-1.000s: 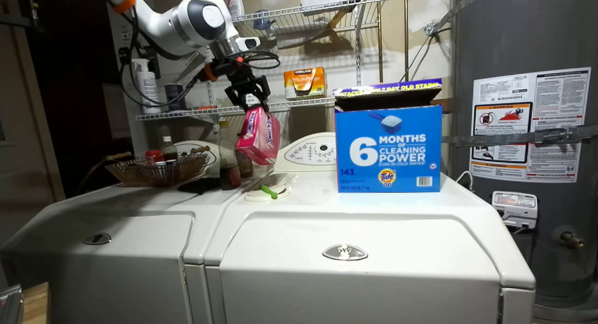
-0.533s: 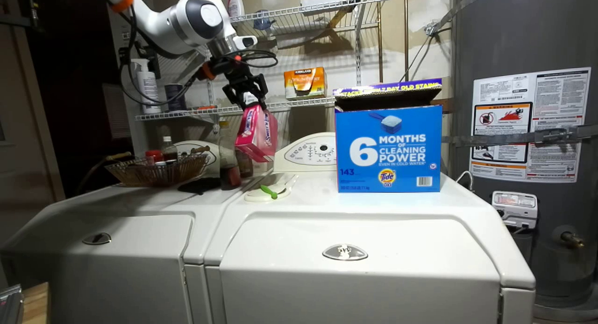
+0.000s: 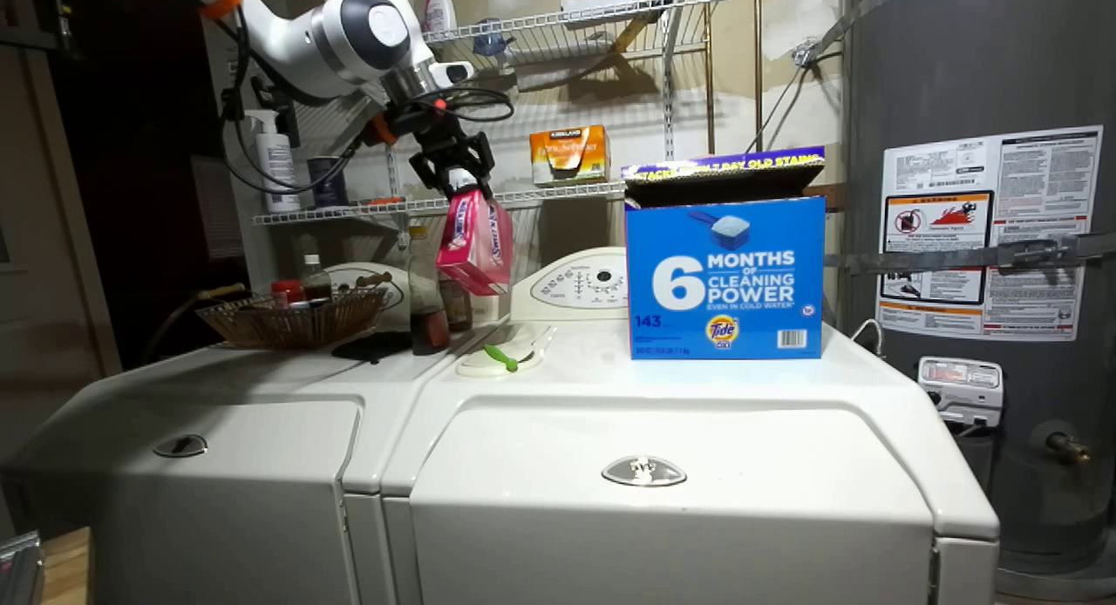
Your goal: Put the box on the bottom shelf
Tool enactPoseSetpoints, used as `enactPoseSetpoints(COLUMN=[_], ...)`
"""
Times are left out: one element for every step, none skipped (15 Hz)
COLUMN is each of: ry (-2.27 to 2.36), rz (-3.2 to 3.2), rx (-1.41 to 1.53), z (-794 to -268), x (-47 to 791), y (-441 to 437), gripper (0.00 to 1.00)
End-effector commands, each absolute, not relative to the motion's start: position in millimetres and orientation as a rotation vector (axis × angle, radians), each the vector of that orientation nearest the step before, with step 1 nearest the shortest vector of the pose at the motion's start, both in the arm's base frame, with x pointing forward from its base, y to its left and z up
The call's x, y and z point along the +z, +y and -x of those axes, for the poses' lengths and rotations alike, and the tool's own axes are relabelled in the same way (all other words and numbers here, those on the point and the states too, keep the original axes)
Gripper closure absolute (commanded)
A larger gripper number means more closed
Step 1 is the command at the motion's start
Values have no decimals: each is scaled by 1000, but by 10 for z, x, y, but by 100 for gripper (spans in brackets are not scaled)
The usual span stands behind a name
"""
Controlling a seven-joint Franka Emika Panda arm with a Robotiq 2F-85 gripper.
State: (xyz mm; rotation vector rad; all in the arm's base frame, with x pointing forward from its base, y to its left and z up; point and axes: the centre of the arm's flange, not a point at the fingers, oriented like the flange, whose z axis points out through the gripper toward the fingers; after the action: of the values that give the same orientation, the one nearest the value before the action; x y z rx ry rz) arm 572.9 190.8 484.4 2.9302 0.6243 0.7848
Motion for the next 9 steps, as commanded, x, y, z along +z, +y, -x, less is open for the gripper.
enactPoseSetpoints(ry=[625,667,728,808,865,923,983,1042,1107], rz=[-2930,-2902,-2897,-2853,-2821,-2797,-2768,-2731,-2702], rx=[785,786,863,923,985,1033,1081,1122,1164], z=[-5729,-5768,-5867,-5939,-6005,-6050,-6080,-6093,-6103], x=[4844,4806,4828,4864,4953,5059,5158,5293,5415], y=[1908,1914,2026,2122,2251,2389,2519,2669,2816], gripper=[31,56,56,56,56,56,56,56,56])
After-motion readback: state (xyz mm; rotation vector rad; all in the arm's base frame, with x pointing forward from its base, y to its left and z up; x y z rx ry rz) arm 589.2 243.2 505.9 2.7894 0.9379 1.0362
